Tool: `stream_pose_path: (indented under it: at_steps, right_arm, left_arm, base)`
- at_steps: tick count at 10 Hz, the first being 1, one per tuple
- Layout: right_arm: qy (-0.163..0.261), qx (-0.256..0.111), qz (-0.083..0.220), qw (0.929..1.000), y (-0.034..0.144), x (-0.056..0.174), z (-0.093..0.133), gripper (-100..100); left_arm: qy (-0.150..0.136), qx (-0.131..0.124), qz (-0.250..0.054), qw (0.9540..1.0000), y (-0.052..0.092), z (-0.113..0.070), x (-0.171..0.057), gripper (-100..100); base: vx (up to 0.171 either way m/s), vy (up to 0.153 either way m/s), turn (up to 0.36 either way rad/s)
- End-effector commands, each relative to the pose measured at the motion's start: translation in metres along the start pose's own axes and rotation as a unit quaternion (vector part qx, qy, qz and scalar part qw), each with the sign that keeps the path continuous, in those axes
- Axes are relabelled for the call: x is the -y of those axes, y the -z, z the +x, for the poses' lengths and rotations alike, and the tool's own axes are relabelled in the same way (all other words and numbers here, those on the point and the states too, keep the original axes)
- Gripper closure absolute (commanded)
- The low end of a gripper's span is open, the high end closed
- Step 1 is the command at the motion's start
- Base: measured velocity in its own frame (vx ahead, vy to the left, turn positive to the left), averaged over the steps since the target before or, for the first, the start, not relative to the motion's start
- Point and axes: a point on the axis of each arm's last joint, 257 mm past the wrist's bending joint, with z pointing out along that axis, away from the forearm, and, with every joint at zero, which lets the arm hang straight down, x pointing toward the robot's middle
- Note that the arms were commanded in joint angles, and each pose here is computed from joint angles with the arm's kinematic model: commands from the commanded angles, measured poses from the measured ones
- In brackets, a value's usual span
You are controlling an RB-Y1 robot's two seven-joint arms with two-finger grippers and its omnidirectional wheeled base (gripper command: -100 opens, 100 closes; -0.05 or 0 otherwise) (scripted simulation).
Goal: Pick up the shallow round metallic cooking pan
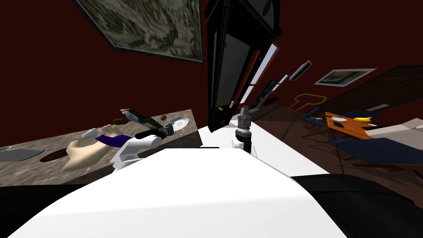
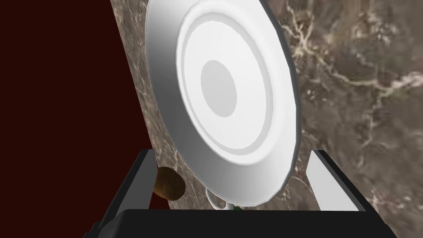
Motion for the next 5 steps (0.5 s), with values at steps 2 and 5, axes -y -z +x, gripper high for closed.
stream_pose_path:
  at_steps: [2, 5]
  right_arm:
    - [0.0, 0.0, 0.0, 1.0, 0.0, 0.0, 0.0, 0]
    - [0.0, 0.0, 0.0, 1.0, 0.0, 0.0, 0.0, 0]
  left_arm:
    - [0.012, 0.007, -0.044, 0.9989, 0.002, -0.01, -0.031, -100]
    - [0.016, 0.008, -0.058, 0.9981, 0.0, -0.012, -0.042, 0]
  base:
    - [0.049, -0.016, -0.023]
    - [0.017, -0.006, -0.006]
